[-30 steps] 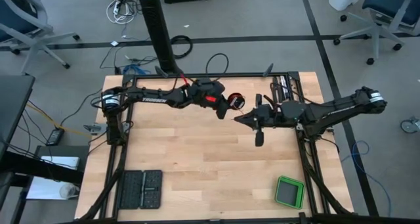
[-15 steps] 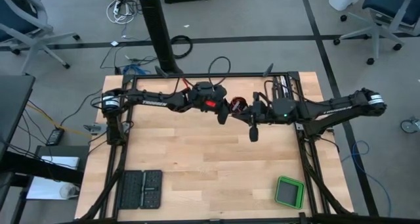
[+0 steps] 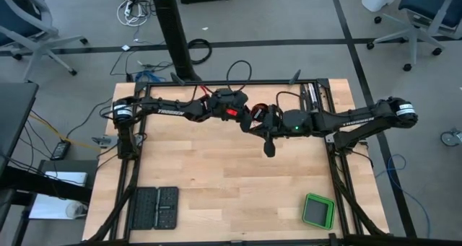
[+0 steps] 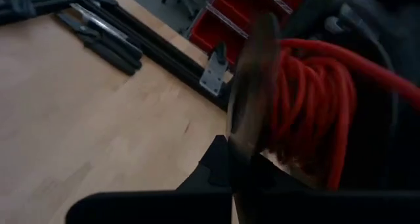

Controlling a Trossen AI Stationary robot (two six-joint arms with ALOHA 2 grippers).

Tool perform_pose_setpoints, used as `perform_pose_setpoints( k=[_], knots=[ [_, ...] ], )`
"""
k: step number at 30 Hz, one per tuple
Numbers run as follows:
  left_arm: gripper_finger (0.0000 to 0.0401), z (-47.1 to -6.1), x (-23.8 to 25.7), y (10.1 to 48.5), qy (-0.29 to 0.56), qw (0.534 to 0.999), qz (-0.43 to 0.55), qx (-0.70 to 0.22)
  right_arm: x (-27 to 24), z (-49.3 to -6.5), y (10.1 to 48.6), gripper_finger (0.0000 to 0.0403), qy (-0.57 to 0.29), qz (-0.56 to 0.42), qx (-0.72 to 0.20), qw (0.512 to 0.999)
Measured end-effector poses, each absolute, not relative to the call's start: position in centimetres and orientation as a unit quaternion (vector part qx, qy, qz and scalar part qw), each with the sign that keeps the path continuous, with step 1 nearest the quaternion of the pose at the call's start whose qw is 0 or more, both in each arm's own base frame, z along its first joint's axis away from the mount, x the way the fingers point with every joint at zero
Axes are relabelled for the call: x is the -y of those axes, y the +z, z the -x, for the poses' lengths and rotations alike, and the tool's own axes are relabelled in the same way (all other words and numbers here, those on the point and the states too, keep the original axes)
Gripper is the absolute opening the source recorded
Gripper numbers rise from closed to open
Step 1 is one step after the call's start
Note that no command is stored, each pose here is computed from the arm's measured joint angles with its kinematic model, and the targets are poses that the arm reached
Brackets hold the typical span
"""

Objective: Coil cords
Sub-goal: Coil the wire cable onto the spool

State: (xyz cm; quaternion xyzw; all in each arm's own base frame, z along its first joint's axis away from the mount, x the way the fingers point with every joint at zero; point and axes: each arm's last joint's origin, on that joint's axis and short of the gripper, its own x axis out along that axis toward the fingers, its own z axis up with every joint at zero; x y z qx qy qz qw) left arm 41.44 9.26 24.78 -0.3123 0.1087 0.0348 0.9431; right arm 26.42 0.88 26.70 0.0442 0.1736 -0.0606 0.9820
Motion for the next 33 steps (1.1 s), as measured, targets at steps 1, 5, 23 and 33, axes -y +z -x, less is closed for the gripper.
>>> perform_pose_setpoints(
  k=[1, 5, 23, 33],
  knots=[
    [0.0001, -41.4, -9.5, 24.9, 0.036, 0.944, 0.313, -0.102, -0.9, -26.5, 26.4, 0.0000, -0.060, -0.053, -0.185, 0.980],
    [0.0001, -41.4, -9.9, 25.3, 0.044, 0.946, 0.309, -0.082, -1.3, -25.9, 26.1, 0.0000, -0.076, -0.044, -0.208, 0.974],
    [0.0001, -41.6, -10.0, 27.2, 0.047, 0.948, 0.313, 0.007, -1.2, -24.9, 27.0, 0.0000, -0.080, -0.046, -0.204, 0.975],
    [0.0001, -41.8, -8.7, 26.3, 0.041, 0.955, 0.292, -0.041, -0.2, -25.2, 28.6, 0.0000, -0.108, -0.012, -0.239, 0.965]
  ],
)
